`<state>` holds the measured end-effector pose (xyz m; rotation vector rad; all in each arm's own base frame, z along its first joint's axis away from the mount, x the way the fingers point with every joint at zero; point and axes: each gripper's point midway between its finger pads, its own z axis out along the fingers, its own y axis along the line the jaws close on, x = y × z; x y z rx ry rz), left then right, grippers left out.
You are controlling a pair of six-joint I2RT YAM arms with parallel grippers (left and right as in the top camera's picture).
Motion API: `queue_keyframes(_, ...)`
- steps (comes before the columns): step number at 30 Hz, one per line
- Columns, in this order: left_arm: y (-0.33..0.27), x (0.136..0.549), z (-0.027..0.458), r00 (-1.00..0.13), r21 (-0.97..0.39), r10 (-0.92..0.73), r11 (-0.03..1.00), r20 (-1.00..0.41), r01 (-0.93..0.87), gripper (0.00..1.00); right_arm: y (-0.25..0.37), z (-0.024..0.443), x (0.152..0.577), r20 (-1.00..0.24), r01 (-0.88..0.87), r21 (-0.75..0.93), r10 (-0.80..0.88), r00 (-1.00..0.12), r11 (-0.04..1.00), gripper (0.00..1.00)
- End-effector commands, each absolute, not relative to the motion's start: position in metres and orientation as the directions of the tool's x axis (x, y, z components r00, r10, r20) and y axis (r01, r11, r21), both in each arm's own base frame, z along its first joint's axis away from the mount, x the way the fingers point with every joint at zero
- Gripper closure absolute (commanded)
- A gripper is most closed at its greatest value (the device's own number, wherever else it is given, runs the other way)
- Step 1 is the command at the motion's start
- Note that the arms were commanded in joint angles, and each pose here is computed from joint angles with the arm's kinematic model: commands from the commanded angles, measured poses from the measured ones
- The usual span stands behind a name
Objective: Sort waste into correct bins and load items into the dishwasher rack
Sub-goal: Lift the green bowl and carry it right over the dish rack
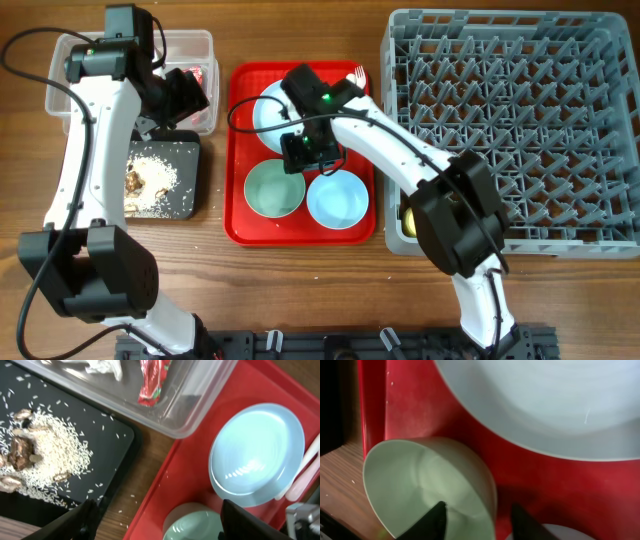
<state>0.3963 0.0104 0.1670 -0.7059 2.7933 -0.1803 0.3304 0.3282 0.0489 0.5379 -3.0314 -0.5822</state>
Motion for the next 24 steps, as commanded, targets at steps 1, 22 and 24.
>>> queue_keyframes(1,0.033,0.404,0.18,-0.806,-0.185,-0.523,0.853,-0.277,-0.489,0.17,0.332,0.038,0.323,-0.03,-0.347,0.356,-0.361,-0.932,0.868,0.66)
queue_keyframes(22,0.068,0.404,0.181,-0.726,-0.211,-0.629,0.777,-0.279,-0.592,0.0,0.326,0.028,0.33,-0.003,-0.214,0.311,-0.224,-0.975,0.926,0.96)
queue_keyframes(24,0.068,0.404,0.181,-0.726,-0.211,-0.629,0.777,-0.279,-0.592,0.0,0.328,0.028,0.33,-0.007,-0.217,0.313,-0.226,-0.974,0.925,0.86)
